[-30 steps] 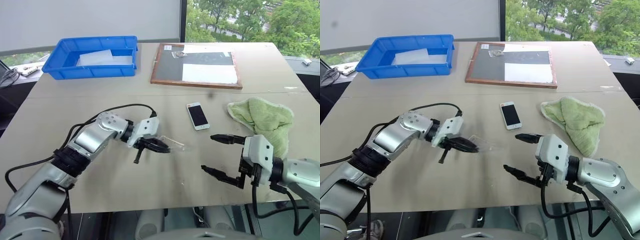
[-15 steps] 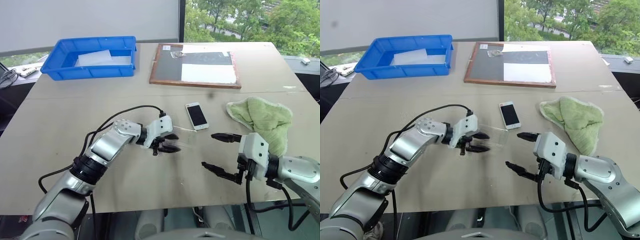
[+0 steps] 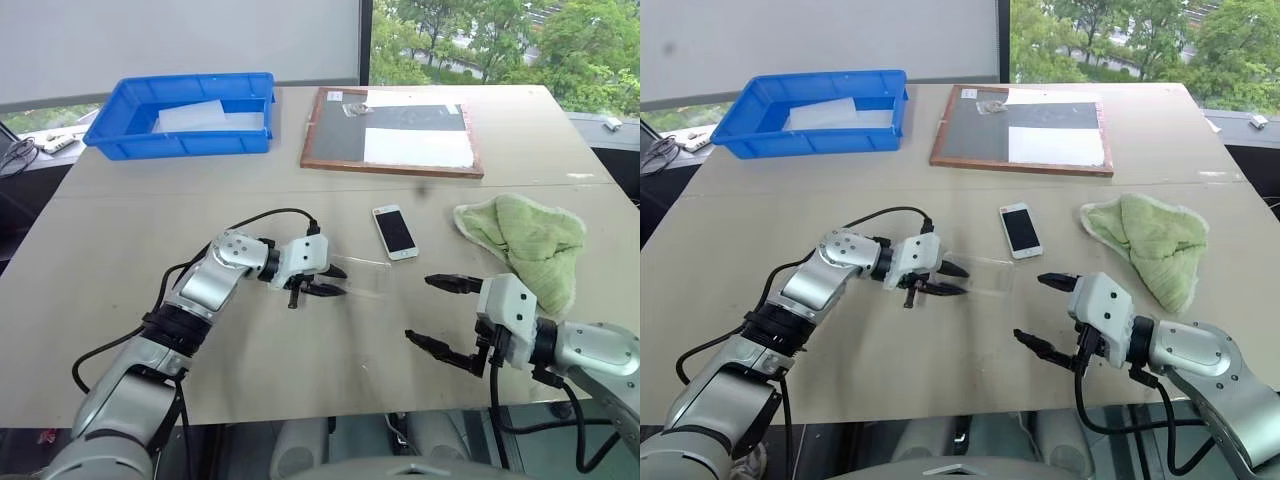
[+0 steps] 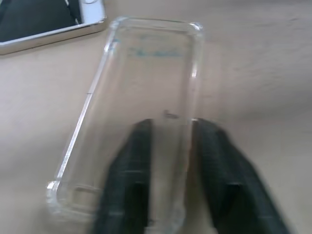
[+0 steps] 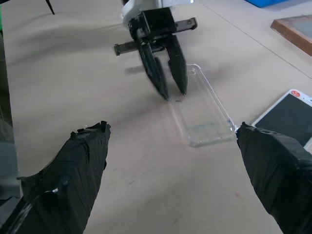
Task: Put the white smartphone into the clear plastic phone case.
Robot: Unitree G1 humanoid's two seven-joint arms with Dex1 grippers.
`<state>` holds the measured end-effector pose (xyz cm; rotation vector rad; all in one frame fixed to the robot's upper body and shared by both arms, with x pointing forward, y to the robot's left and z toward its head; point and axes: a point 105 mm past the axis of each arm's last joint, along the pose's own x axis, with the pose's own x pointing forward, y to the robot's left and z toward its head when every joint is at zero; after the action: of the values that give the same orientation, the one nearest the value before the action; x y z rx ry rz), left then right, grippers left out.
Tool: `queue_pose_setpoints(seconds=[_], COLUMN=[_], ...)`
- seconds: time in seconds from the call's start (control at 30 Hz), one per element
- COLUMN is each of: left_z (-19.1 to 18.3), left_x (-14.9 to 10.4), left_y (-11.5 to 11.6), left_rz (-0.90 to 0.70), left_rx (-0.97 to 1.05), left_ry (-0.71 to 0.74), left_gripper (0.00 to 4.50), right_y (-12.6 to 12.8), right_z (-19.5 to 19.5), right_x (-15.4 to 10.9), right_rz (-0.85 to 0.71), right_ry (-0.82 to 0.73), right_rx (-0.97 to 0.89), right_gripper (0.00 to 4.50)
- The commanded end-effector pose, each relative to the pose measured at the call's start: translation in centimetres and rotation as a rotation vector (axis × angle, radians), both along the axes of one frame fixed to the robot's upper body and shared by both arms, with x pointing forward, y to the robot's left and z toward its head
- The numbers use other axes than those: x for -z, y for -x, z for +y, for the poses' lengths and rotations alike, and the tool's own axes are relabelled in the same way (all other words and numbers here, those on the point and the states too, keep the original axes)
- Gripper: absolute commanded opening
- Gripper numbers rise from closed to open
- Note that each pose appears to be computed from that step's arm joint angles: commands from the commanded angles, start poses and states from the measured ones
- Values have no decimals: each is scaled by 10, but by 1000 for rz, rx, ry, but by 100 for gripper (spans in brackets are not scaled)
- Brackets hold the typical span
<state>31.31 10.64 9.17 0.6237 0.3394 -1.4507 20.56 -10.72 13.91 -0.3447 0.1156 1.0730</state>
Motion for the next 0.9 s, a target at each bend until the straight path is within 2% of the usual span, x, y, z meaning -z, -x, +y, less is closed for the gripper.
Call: queue_pose_setpoints(seconds=[0.03,0.23,0.47,0.57,0.67,0.7,0.8,0.9], left_z=[1,-6,-7,-15,-15,-14,-7,10], left_x=[3,-8,-5,-9,-16,-18,-38,-57], left_y=[5,33,30,31,31,30,34,47], left_rz=[103,135,107,136,154,147,157,157], left_rx=[-109,-141,-165,-140,-139,-143,-142,-106], left_ry=[-15,-6,-30,-9,30,43,170,285], left_gripper=[6,6,6,6,91,156,263,397], right_y=[1,-3,-19,-50,-71,-75,-93,-110], right_z=[-1,1,3,-10,-13,-10,0,11], right_x=[-6,-8,-5,1,1,0,-1,4], right_rz=[-19,-23,-10,27,52,55,54,63], right_ry=[-6,-6,22,29,-4,-18,-36,-41], right_rx=[41,95,136,272,333,334,354,381], right_gripper=[450,450,450,450,450,450,450,450])
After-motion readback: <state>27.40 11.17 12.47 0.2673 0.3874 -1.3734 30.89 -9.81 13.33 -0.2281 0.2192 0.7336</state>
